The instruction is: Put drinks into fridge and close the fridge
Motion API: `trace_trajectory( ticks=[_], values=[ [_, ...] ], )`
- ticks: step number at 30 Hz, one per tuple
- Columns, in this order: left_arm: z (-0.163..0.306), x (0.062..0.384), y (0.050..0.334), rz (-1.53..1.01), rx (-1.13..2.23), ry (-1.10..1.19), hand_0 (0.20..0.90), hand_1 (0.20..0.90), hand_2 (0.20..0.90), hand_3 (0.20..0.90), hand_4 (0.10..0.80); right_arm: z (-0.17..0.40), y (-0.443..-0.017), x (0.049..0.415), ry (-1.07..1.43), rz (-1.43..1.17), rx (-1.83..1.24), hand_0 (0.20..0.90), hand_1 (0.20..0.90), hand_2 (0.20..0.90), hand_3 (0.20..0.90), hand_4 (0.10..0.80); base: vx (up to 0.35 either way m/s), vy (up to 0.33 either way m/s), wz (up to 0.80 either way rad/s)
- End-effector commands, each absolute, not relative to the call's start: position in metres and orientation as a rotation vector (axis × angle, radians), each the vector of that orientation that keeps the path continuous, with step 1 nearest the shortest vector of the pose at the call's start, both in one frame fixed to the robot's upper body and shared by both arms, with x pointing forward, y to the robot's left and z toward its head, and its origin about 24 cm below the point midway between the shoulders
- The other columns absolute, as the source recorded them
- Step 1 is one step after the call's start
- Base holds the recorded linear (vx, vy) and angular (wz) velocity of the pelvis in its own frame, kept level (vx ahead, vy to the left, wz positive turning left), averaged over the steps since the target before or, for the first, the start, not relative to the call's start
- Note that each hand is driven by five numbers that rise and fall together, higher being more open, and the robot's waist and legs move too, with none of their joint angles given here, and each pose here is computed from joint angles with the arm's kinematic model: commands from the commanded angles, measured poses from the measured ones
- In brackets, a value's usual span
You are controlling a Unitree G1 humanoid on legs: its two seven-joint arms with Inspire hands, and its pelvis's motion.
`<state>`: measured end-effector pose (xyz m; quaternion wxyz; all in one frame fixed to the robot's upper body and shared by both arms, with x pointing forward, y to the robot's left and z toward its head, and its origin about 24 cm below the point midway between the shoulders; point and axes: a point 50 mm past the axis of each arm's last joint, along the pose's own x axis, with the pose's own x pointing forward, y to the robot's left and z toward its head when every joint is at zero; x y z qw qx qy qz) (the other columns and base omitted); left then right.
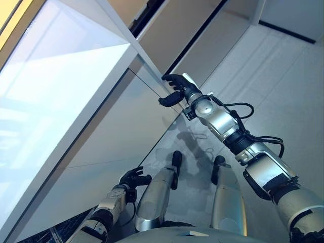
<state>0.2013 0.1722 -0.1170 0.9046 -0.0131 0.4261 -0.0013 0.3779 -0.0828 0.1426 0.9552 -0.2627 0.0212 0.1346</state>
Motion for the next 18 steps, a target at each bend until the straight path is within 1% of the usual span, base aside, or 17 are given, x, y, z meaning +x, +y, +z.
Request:
trace_trajectory(
  ticks=[1, 3, 6, 8, 11, 14, 16, 18],
  values=[
    [-0.117, 0.195, 0.180, -0.038, 0.060, 0.862, 0.900, 0.900, 0.900, 0.900, 0.800, 0.277, 0.003, 0.348, -0.584, 0.444, -0.314, 0.900, 0.900, 0.900, 0.900, 0.800, 0.017, 0.014, 0.04],
    [-0.117, 0.194, 0.181, -0.042, 0.073, 0.868, 0.900, 0.900, 0.900, 0.900, 0.800, 0.282, -0.008, 0.351, -0.646, 0.329, -0.322, 0.900, 0.900, 0.900, 0.900, 0.800, 0.025, 0.007, 0.06],
    [-0.118, 0.193, 0.182, -0.041, 0.085, 0.877, 0.900, 0.900, 0.900, 0.900, 0.800, 0.282, -0.024, 0.354, -0.659, 0.210, -0.292, 0.900, 0.900, 0.900, 0.900, 0.800, 0.034, -0.007, 0.08],
    [-0.118, 0.192, 0.185, -0.033, 0.093, 0.879, 0.900, 0.900, 0.900, 0.900, 0.800, 0.275, -0.043, 0.358, -0.660, 0.110, -0.250, 0.900, 0.900, 0.900, 0.900, 0.800, 0.071, -0.027, 0.07],
    [-0.118, 0.191, 0.188, -0.019, 0.112, 0.880, 0.900, 0.900, 0.900, 0.900, 0.800, 0.254, -0.067, 0.361, -0.620, 0.037, -0.209, 0.900, 0.900, 0.900, 0.900, 0.800, 0.073, -0.070, -0.01],
    [-0.119, 0.187, 0.199, 0.043, 0.137, 0.903, 0.900, 0.900, 0.900, 0.900, 0.800, 0.199, -0.106, 0.357, -0.483, -0.043, -0.188, 0.900, 0.900, 0.900, 0.900, 0.800, 0.084, -0.148, -0.09],
    [-0.120, 0.182, 0.206, 0.093, 0.144, 0.910, 0.900, 0.900, 0.900, 0.900, 0.800, 0.150, -0.132, 0.344, -0.351, -0.099, -0.195, 0.900, 0.900, 0.900, 0.900, 0.800, 0.097, -0.160, -0.15],
    [-0.123, 0.171, 0.213, 0.139, 0.136, 0.928, 0.900, 0.900, 0.900, 0.900, 0.800, 0.096, -0.166, 0.319, -0.187, -0.111, -0.175, 0.900, 0.900, 0.900, 0.900, 0.800, 0.105, -0.110, -0.08]
  ],
)
